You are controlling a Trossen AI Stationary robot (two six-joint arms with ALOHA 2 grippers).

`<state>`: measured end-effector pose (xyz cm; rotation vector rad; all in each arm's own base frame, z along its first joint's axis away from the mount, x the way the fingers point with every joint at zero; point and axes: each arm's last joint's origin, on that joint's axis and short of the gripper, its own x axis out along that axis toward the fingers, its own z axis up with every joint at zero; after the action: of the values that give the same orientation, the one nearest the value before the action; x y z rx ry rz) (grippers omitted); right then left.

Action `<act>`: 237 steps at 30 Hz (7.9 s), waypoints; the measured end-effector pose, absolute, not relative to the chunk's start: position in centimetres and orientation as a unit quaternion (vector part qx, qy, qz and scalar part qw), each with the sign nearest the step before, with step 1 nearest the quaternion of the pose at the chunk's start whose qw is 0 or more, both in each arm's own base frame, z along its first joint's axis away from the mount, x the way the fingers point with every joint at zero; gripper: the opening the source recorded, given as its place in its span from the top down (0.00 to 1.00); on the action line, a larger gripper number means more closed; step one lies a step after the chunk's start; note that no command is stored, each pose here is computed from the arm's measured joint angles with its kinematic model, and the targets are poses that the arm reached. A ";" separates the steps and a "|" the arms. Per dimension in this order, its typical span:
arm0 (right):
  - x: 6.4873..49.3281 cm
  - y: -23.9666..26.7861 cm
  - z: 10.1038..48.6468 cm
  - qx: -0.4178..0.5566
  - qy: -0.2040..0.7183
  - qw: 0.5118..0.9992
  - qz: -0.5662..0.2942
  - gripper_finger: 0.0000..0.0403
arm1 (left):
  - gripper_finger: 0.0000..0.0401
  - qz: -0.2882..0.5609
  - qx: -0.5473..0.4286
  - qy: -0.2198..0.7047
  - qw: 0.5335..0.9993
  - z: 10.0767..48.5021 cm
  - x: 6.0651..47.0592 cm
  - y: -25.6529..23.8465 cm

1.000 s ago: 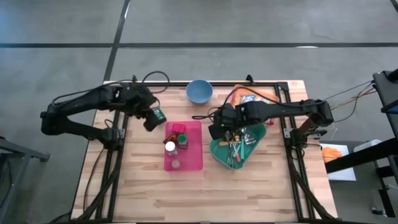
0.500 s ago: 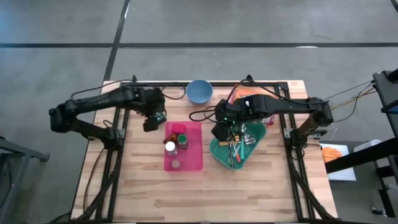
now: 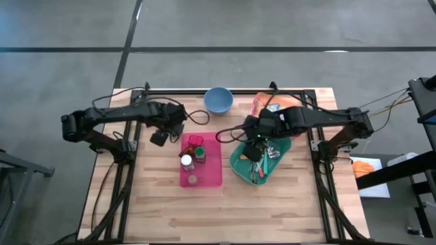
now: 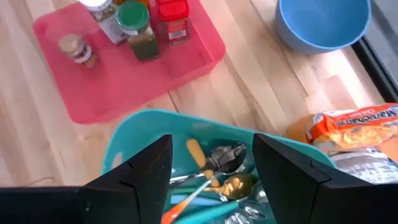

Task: Pick & Place Food Item
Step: Put the black spice can into the red bin

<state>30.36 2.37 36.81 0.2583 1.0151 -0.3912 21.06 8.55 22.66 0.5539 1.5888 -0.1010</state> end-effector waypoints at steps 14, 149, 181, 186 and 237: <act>27.7 3.1 35.6 0.135 0.488 0.839 -0.198 0.45 | 0.35 -0.016 0.282 0.682 0.675 20.0 21.2 8.5; 27.4 7.0 34.1 0.199 0.460 0.844 -0.189 0.45 | 0.30 -0.150 0.358 0.668 0.635 17.3 20.7 5.5; 27.4 7.2 34.1 0.206 0.458 0.843 -0.192 0.45 | 0.08 -0.074 0.411 0.644 0.642 17.7 21.9 6.2; 27.4 7.2 34.1 0.206 0.458 0.843 -0.192 0.45 | 0.09 -0.028 0.389 0.626 0.675 17.9 22.4 6.4; 27.5 7.3 34.2 0.221 0.450 0.844 -0.193 0.45 | 0.09 -0.077 0.371 0.678 0.629 17.3 20.8 9.0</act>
<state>27.52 7.28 34.19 0.4660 0.9494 -0.4079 20.78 8.98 17.30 0.8494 1.5540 -0.1775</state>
